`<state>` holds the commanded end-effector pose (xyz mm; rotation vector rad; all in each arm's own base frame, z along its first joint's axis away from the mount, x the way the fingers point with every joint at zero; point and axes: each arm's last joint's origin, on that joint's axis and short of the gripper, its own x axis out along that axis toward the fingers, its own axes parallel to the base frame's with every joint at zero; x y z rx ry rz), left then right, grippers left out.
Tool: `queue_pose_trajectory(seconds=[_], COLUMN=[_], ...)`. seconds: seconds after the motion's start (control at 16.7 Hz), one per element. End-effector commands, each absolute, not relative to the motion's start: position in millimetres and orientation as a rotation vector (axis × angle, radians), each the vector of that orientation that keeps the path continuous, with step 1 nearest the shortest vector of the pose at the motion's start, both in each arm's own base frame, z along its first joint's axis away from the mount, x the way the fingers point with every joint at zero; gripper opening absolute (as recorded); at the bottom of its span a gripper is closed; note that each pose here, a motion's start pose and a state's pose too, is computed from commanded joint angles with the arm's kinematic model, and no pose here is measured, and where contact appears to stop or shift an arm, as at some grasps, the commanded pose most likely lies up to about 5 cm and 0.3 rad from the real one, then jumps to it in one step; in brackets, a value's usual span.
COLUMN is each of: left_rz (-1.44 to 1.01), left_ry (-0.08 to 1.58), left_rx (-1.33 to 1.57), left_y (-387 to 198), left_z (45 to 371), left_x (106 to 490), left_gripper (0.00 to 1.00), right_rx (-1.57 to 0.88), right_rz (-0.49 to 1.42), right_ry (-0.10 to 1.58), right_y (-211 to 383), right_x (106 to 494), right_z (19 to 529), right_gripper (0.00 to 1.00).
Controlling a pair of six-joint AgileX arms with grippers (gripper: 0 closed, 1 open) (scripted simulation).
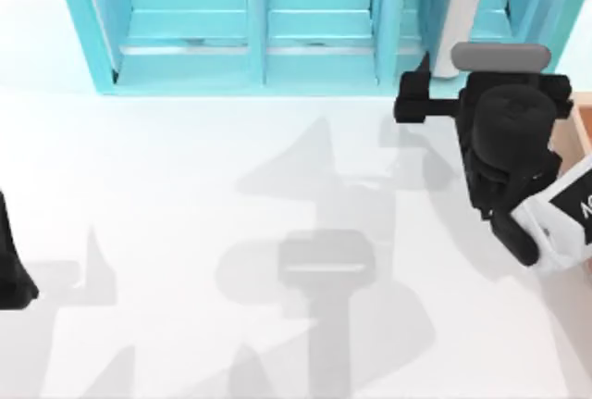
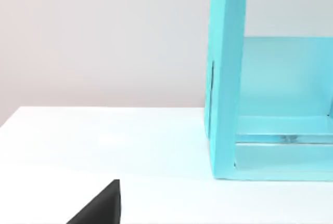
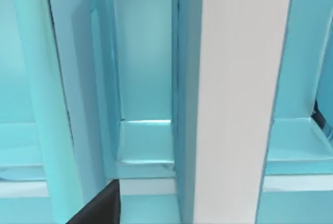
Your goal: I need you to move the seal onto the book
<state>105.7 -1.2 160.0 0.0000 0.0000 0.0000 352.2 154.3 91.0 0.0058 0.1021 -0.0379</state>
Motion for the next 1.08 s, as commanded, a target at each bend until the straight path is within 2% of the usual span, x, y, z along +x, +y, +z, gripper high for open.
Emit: queue_pose_trajectory(seconds=[0.3, 0.84, 1.08], left_rz=[0.000, 0.000, 0.000], left_ry=[0.000, 0.000, 0.000], left_rx=[0.000, 0.000, 0.000], left_y=[-1.2, -1.2, -1.2], left_z=[160.0, 160.0, 160.0], left_x=[105.7, 105.7, 105.7], left_gripper=[1.00, 1.00, 1.00], right_rx=[0.006, 0.006, 0.006], right_rz=[-0.039, -0.038, -0.038], right_ry=[0.103, 0.100, 0.102], right_y=[153.6, 152.4, 150.6], right_x=[360.9, 443.2, 451.6], right_z=[90.0, 81.7, 80.8], right_gripper=[1.00, 1.00, 1.00])
